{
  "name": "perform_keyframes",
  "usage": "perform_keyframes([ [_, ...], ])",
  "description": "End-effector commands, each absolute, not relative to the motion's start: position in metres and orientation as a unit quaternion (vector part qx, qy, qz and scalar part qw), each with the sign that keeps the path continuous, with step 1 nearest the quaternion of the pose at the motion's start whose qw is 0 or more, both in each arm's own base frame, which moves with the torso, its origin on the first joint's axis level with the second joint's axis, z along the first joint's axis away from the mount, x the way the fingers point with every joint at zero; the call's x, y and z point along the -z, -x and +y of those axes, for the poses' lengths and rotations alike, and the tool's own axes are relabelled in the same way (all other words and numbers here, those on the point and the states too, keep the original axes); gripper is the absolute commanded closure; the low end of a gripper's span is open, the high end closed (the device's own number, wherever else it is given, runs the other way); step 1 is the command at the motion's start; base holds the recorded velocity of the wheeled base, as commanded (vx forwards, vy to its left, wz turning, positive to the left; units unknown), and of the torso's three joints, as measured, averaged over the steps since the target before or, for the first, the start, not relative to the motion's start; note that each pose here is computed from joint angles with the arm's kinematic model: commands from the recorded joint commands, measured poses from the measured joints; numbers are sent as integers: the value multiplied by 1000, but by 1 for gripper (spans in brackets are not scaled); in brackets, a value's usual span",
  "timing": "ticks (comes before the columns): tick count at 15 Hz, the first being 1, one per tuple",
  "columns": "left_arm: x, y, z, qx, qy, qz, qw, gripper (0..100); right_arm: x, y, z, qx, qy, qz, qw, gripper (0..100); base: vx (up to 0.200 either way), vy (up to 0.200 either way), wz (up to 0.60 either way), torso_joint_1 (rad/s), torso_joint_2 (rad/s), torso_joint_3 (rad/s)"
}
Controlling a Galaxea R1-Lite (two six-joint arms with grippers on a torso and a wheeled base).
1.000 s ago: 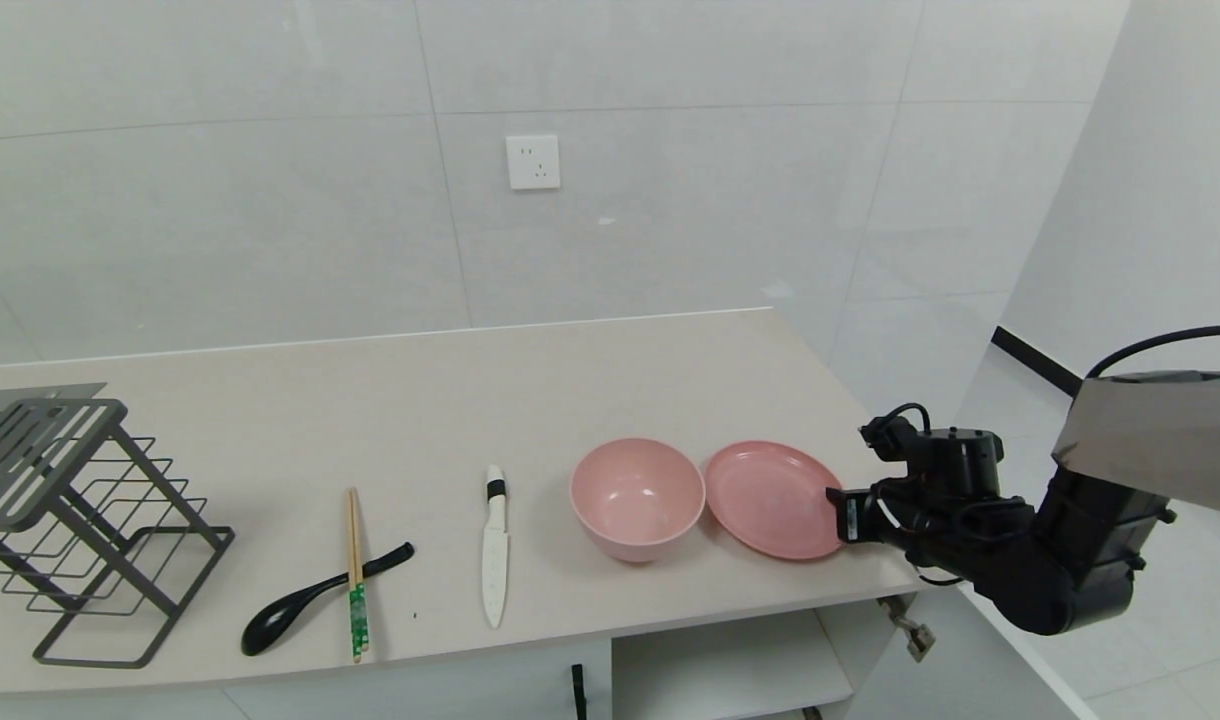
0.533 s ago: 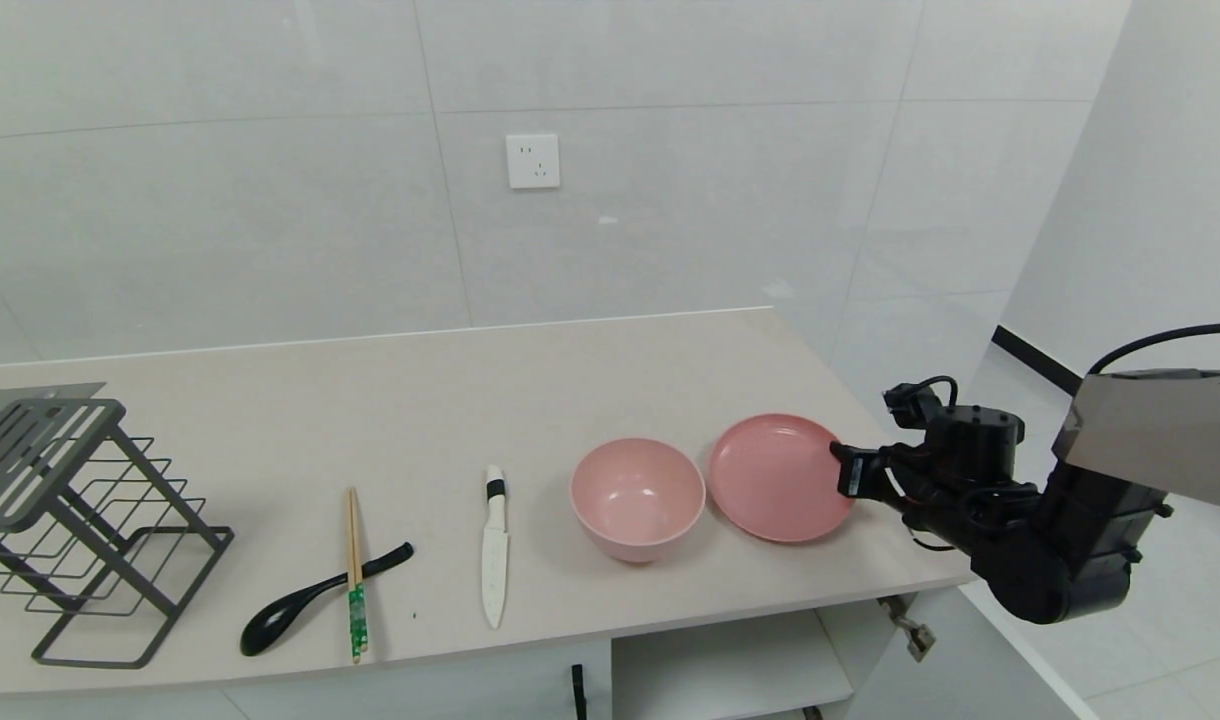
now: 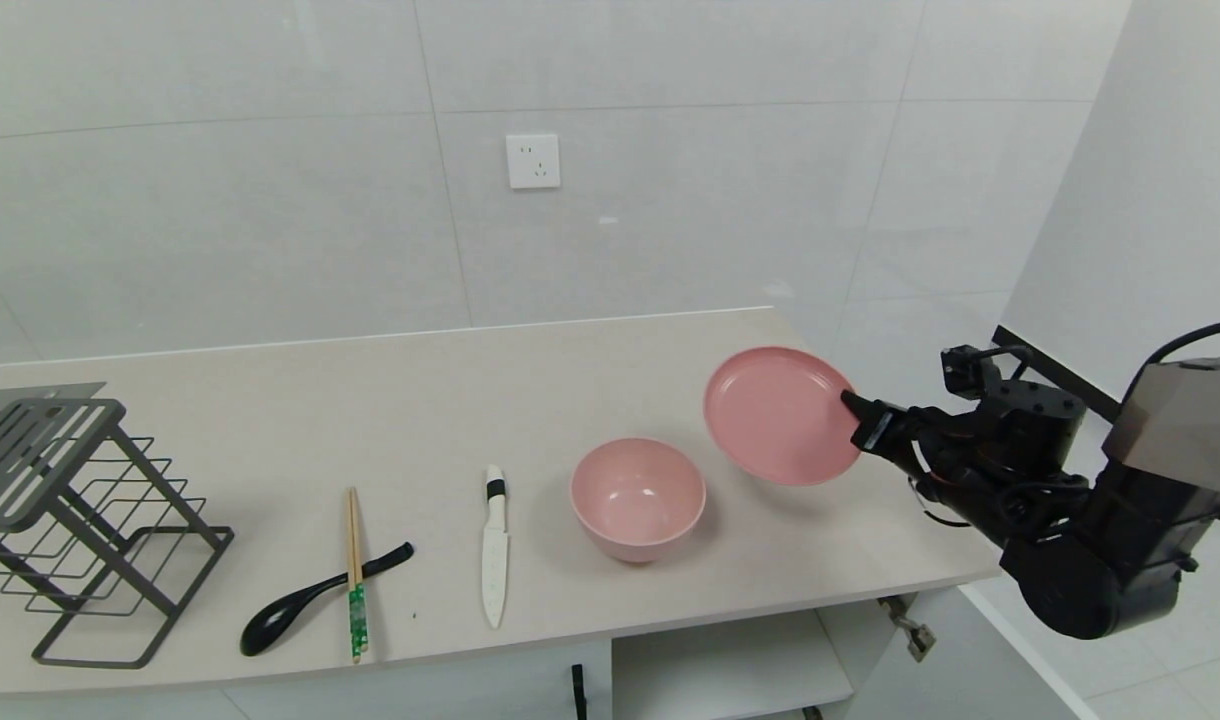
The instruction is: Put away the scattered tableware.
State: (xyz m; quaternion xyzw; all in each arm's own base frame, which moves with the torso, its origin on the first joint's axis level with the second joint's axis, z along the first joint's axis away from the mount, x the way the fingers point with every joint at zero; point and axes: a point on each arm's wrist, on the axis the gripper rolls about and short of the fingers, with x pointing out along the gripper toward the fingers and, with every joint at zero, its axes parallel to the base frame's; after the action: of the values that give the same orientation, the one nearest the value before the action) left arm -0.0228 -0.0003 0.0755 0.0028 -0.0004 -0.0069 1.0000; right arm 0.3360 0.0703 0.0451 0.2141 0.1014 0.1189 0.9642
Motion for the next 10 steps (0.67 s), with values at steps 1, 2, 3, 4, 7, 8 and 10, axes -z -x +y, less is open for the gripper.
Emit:
perform_keyframes([
  [1, -75, 23, 0, 7, -2, 0, 1000, 0, -51, -323, 69, -126, -216, 87, 964, 100, 0, 0, 0, 0, 0, 0],
  [2, -76, 23, 0, 7, -2, 1, 1000, 0, -51, -321, 69, -126, -215, 90, 964, 100, 0, 0, 0, 0, 0, 0],
  [3, -76, 23, 0, 7, -2, 1, 1000, 0, -57, -317, 69, -128, -216, 84, 964, 100, 0, 0, 0, 0, 0, 0],
  [4, -76, 23, 0, 8, -2, 1, 1000, 0, -65, -314, 69, -132, -217, 74, 964, 100, 0, 0, 0, 0, 0, 0],
  [7, -75, 23, 0, 7, -2, 0, 1000, 0, -91, -297, 74, -153, -217, 45, 963, 100, 0, 0, 0, 0, 0, 0],
  [8, -76, 23, 0, 7, -2, 1, 1000, 0, -97, -289, 75, -159, -216, 41, 962, 100, 0, 0, 0, 0, 0, 0],
  [10, -75, 23, 0, 7, -2, 0, 1000, 0, -108, -267, 79, -174, -213, 38, 961, 100, 0, 0, 0, 0, 0, 0],
])
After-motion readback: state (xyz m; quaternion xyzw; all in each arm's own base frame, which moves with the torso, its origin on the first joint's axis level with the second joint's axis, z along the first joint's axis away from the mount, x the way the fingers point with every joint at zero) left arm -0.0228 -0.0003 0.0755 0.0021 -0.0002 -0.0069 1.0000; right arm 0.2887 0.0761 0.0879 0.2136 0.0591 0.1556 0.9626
